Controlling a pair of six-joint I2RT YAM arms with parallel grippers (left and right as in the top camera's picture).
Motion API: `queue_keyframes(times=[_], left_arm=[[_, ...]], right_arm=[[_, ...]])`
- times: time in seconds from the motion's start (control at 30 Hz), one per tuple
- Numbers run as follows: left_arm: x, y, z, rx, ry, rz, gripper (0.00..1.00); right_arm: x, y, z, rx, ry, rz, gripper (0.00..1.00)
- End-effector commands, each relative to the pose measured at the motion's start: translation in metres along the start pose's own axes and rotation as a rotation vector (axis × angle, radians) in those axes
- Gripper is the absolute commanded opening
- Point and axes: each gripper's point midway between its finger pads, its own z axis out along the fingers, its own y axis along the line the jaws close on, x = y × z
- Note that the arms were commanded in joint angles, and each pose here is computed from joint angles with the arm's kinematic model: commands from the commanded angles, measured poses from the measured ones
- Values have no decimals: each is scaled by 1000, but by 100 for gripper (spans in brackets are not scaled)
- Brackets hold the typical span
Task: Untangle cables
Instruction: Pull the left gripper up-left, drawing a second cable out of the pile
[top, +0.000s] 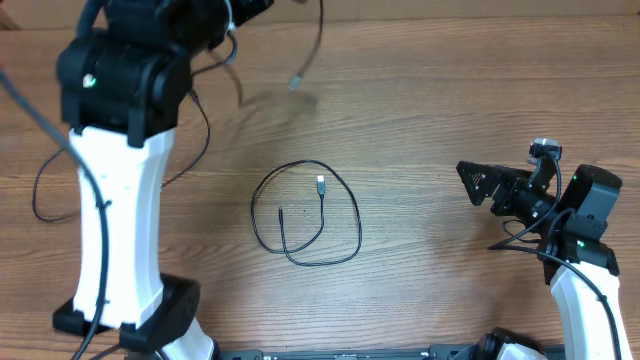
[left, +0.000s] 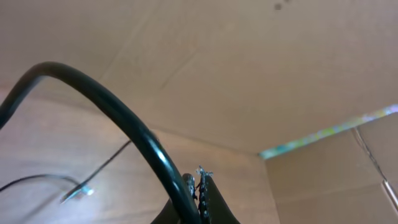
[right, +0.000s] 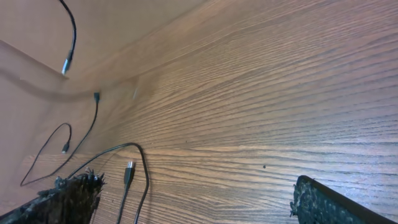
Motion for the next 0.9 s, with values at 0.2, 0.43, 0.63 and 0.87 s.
queue_keyframes(times=[0.2,0.43,0.63,0.87], left_arm=[[-41,128,86,-243,-54,-59,4],[-94,252,50,-486,-166,-205,4],[-126,353,-4,-711,-287,-328,5],[-121,445,-31,-886,-291,-425,24]], right_arm=[[-3,-13,-2,72,-9,-2,100],[-3,-16,-2,91,-8,2,100],[0,-16,-2,92,1,10,100],[3,-17,-2,93,13,22,100]])
